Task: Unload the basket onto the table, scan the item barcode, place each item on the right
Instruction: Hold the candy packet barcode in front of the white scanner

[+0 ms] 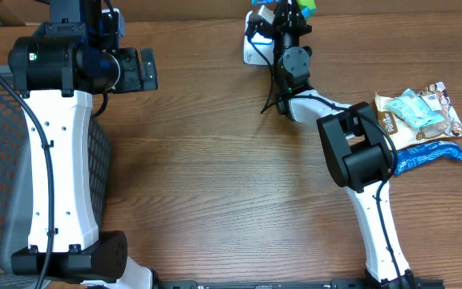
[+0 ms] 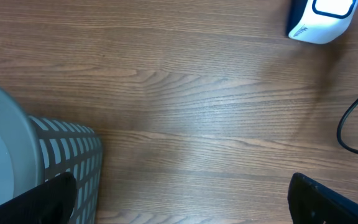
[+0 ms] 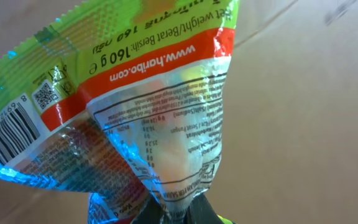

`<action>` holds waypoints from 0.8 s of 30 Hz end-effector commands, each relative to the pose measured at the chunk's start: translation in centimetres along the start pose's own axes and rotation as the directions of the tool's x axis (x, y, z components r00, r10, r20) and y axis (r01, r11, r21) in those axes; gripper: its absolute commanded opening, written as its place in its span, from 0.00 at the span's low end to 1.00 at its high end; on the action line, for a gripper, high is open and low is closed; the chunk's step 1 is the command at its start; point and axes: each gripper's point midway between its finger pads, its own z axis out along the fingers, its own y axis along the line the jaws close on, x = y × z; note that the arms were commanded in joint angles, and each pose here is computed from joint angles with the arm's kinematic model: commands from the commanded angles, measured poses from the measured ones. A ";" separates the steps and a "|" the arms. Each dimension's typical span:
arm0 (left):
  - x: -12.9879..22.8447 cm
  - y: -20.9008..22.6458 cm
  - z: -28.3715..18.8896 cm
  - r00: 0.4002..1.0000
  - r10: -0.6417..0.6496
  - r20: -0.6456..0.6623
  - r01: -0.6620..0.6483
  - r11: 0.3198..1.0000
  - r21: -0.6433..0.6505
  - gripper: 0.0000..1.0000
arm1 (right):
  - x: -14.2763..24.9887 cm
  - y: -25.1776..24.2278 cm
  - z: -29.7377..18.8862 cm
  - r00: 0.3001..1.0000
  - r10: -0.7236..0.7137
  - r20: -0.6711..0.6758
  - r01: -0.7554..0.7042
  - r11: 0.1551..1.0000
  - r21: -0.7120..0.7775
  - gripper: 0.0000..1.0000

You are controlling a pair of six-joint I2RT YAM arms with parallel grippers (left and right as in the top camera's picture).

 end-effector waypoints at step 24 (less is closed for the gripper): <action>-0.5 0.3 -0.6 1.000 0.015 0.026 -0.015 1.000 -0.010 0.99 | -5.8 -4.0 -0.2 0.977 -0.084 0.198 0.057 0.989 0.139 0.04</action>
